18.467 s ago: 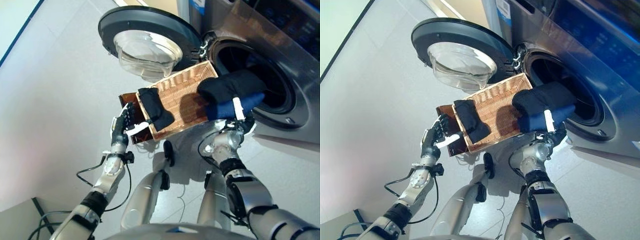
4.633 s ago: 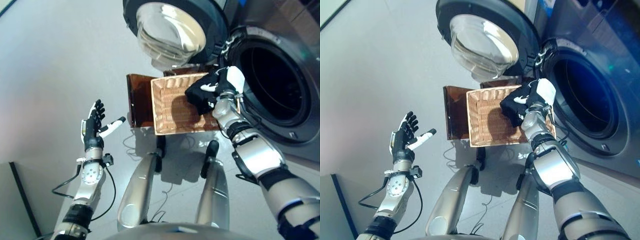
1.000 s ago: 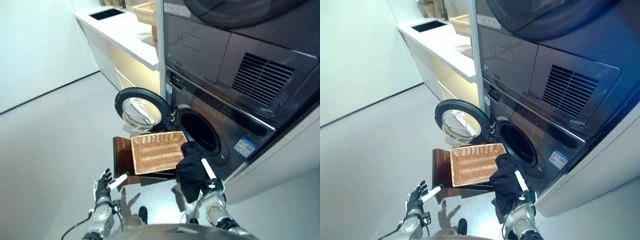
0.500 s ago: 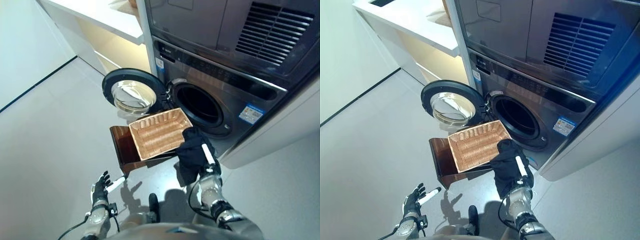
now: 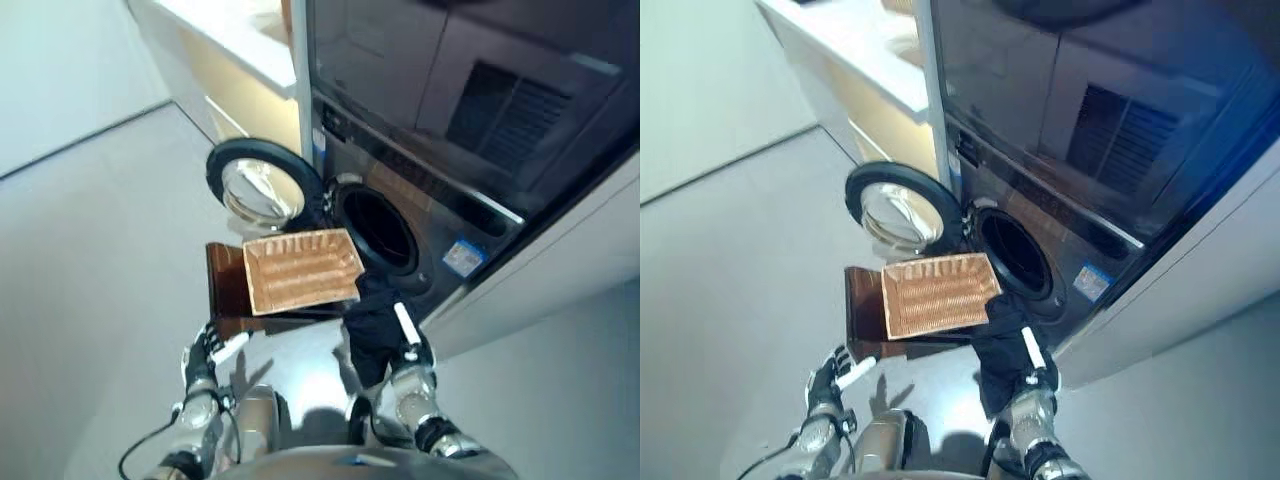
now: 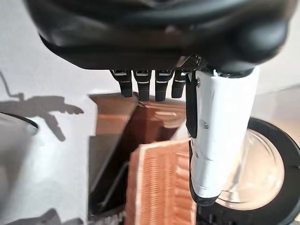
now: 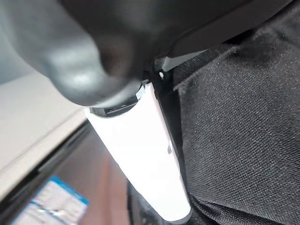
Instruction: Pick up the clothes and place them into the washing machine
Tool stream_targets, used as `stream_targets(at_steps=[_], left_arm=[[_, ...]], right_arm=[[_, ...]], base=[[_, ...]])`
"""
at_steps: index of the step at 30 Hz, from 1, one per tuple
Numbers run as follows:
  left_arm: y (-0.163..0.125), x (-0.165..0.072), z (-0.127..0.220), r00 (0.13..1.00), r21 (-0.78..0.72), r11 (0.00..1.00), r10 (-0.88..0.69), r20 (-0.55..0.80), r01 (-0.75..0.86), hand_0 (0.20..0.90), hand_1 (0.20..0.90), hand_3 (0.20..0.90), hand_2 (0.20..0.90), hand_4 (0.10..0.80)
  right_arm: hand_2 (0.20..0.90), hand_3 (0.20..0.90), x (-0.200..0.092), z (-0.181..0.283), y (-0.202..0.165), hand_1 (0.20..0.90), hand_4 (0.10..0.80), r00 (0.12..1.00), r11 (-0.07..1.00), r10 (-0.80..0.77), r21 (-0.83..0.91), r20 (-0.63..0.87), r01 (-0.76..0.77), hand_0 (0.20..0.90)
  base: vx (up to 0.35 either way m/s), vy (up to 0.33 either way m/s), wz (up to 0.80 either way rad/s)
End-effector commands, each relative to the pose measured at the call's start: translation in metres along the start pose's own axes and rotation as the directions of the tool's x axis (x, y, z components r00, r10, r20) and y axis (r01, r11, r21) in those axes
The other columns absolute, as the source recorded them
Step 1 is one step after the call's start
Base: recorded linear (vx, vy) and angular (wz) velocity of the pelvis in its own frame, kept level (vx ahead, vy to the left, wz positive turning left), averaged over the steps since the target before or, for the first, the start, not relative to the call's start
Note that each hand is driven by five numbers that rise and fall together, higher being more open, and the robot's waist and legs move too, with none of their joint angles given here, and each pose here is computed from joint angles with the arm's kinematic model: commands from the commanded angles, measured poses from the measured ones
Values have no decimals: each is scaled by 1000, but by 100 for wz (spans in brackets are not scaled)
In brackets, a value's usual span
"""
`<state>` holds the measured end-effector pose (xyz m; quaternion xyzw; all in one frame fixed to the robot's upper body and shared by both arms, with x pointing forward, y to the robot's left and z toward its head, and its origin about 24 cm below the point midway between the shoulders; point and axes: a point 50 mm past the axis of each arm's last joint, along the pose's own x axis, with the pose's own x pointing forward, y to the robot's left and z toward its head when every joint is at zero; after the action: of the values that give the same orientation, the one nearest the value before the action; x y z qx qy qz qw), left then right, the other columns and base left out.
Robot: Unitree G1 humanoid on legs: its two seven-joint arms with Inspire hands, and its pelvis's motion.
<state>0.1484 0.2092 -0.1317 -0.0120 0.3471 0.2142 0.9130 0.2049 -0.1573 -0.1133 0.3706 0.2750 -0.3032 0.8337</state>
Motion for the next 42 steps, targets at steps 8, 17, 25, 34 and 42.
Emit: stream_targets(at_steps=[8, 17, 25, 34, 42], left_arm=[[-3, 15, 49, 982, -24, 1000, 9, 187, -5, 900, 900, 900, 900, 800], [3, 21, 54, 982, 28, 999, 30, 185, -36, 900, 900, 900, 900, 800], [10, 12, 26, 993, -24, 998, 64, 99, -62, 900, 900, 900, 900, 800], [-13, 3, 73, 941, -108, 992, -31, 338, 71, 900, 900, 900, 900, 800], [-9, -9, 124, 833, -210, 970, 17, 554, 119, 900, 900, 900, 900, 800]], right_arm=[[200, 200, -1, 29, 29, 200, 300, 970, 978, 208, -42, 126, -204, 200], [200, 200, 5, 32, 38, 200, 300, 973, 981, 195, -2, 122, -196, 200], [200, 200, -4, 18, 16, 200, 300, 982, 985, 170, -18, 82, -169, 200], [200, 200, -3, 46, 24, 200, 300, 962, 983, 177, 18, 207, -185, 200], [200, 200, -4, 86, 99, 200, 300, 880, 935, 337, -8, 334, -355, 200]], base=[[367, 174, -22], [192, 23, 1], [135, -157, 9], [28, -22, 30], [-109, 118, -36]])
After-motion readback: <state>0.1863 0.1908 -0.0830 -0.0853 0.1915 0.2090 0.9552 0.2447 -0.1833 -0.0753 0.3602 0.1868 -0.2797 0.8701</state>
